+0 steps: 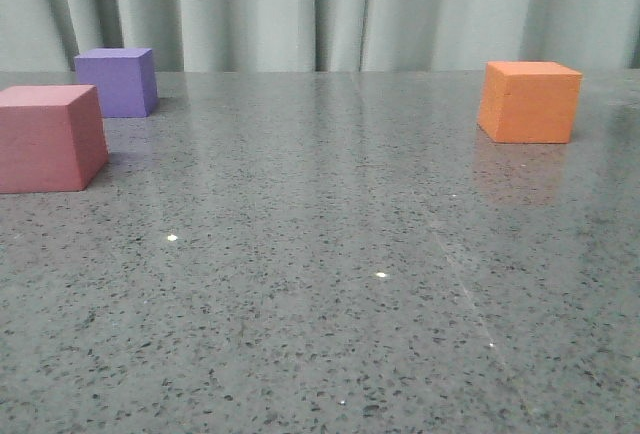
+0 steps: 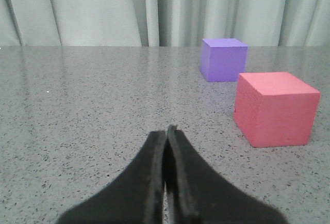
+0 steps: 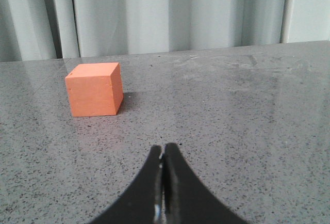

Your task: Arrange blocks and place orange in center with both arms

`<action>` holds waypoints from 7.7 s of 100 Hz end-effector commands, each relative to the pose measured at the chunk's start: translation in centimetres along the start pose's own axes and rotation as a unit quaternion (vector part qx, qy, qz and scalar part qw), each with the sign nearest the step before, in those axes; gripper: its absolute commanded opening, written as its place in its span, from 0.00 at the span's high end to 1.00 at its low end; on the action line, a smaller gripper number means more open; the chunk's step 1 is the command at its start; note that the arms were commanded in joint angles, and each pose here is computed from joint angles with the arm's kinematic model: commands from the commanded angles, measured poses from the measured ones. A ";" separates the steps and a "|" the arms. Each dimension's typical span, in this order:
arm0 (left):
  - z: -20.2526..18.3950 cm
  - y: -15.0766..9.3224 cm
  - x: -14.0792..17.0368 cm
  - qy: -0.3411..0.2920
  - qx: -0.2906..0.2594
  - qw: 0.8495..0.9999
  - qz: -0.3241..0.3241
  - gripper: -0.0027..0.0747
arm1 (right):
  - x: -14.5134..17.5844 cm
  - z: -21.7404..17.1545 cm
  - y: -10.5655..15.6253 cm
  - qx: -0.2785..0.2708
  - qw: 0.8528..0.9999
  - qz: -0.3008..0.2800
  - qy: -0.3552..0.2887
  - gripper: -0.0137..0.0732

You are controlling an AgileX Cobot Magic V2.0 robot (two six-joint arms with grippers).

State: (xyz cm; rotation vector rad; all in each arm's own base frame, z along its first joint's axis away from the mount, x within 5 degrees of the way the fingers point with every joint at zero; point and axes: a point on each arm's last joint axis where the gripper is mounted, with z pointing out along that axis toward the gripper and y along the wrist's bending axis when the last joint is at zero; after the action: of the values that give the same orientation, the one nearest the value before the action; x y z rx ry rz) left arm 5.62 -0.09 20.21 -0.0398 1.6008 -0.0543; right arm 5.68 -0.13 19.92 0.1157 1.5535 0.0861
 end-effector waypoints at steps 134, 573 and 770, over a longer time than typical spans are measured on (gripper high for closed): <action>-1.0 -0.8 -12.0 -0.059 0.007 0.998 -0.002 0.99 | -11.0 0.3 1.3 0.012 1.000 0.005 0.020 0.98; 7.8 -1.2 -18.8 0.038 0.005 0.999 -0.015 0.07 | -9.5 35.4 10.4 0.041 0.825 0.002 0.563 0.22; 7.8 -1.2 -18.8 0.034 0.006 0.999 -0.015 0.07 | -9.2 32.6 26.9 -0.060 0.811 0.044 0.581 0.62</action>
State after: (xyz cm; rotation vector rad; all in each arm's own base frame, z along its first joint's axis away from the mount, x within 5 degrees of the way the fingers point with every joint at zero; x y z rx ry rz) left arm 13.87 -0.29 36.94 -0.0462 1.7809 -0.0822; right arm 39.61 25.58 30.24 -0.0254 2.7780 0.3627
